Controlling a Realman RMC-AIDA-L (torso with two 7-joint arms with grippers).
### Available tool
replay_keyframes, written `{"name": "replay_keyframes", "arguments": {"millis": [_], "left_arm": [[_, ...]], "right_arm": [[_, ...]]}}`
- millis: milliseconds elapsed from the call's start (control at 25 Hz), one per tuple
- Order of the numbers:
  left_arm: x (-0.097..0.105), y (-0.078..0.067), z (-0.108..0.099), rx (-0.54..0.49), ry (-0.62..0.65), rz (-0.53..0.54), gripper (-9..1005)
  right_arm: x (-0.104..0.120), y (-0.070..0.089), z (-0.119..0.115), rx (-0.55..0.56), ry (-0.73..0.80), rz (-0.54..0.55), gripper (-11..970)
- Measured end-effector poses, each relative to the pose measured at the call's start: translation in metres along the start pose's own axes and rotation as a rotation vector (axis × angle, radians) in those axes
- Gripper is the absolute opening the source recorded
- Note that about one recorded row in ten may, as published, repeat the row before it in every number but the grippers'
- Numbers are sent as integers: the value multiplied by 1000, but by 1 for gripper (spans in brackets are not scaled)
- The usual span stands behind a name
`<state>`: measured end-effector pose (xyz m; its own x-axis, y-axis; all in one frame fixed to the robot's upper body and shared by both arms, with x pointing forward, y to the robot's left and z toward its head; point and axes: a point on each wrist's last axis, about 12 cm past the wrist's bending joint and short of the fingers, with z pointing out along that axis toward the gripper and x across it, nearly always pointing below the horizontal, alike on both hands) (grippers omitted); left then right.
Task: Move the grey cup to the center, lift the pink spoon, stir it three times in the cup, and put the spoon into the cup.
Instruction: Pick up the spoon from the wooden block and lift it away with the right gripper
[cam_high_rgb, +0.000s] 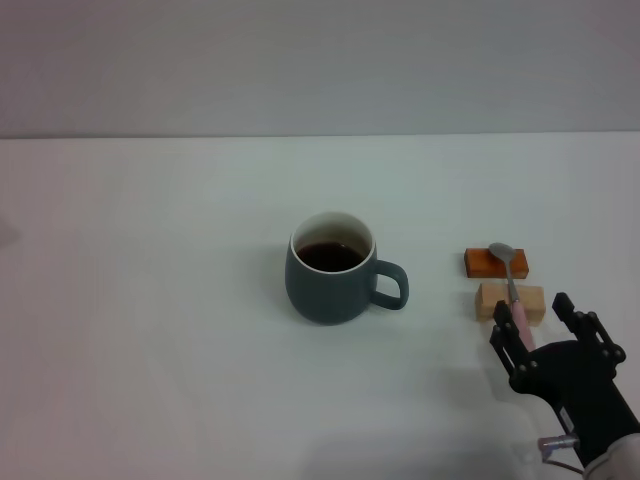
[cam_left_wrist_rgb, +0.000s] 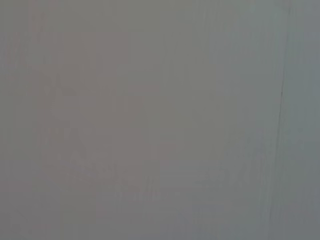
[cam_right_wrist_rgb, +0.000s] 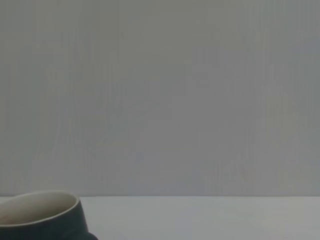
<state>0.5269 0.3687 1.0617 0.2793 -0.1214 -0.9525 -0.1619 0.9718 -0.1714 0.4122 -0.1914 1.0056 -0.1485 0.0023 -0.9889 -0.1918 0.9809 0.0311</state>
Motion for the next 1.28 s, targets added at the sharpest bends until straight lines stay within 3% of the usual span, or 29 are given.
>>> {"name": "replay_keyframes", "arguments": {"millis": [280,720,1280], "left_arm": [[-1,0,0,2,-2,2,-2],[1,-5,1,39,10,15,-2],[-3,0,-2,69,-5,28,-2]], "right_arm": [[3,0,-2,26,1,2,664],[10,-13,-5,132,-48,34,663],[14,5,-7,46,-28,73,661]]}}
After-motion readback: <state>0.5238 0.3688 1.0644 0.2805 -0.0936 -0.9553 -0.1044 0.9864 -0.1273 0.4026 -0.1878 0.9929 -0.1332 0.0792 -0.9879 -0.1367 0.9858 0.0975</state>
